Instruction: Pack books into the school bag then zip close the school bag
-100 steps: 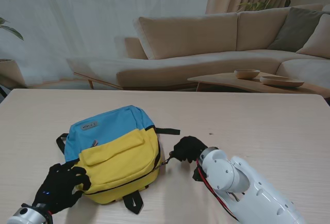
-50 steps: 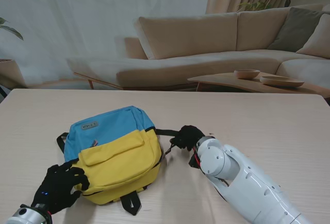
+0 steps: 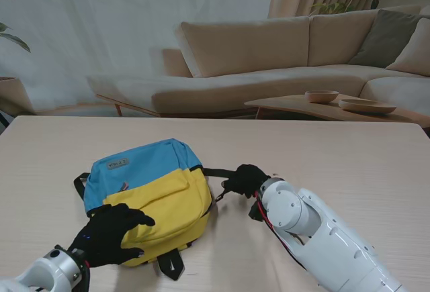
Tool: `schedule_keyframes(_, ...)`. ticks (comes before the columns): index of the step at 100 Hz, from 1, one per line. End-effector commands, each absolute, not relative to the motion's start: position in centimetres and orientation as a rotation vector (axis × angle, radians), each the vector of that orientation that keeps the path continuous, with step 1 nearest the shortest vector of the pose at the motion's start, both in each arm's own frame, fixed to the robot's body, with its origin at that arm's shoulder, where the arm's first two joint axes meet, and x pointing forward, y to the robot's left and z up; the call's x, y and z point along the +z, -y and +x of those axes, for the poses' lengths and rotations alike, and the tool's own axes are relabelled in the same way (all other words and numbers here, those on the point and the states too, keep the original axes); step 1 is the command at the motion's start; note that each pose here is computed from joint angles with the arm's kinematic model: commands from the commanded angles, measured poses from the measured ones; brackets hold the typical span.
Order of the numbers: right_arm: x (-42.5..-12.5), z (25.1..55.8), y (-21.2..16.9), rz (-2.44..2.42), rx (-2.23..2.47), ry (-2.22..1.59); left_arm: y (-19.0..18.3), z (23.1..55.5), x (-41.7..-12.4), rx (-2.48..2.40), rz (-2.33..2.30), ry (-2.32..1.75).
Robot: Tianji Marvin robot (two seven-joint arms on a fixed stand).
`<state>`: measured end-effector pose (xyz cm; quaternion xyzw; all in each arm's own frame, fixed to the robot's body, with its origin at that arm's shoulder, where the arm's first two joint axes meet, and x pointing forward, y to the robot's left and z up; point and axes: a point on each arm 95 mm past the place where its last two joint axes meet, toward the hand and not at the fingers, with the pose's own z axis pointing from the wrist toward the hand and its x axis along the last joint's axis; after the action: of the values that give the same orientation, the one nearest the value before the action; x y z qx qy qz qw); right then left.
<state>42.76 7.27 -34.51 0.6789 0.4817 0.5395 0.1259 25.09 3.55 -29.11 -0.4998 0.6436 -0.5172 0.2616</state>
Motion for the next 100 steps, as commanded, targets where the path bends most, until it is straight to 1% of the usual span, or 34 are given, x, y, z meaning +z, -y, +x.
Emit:
schedule_keyframes(1,-34.5,42.4,-7.7,1.983,1.582,-1.423,-3.1,26.0,-28.8,-1.404,-1.361,-1.757)
schedule_keyframes(29,-34.0,42.1,-7.7,1.981,1.609,-1.416,0.5,29.6,-30.5,-1.387,-1.419,-1.868)
schedule_keyframes(52,-33.9,41.9,-7.8,1.982,1.627,-1.418,2.4,30.9,-32.0,-1.33,-1.399,-1.865)
schedule_keyframes(75,-33.6,42.5,-7.8,1.983,1.627,-1.401,3.2,31.3,-32.7,-1.377,-1.433,-1.81)
schedule_keyframes(100,-33.1,45.0,-8.0,1.998,1.588,-1.336,2.4,29.3,-32.5,-1.34,-1.434,-1.819)
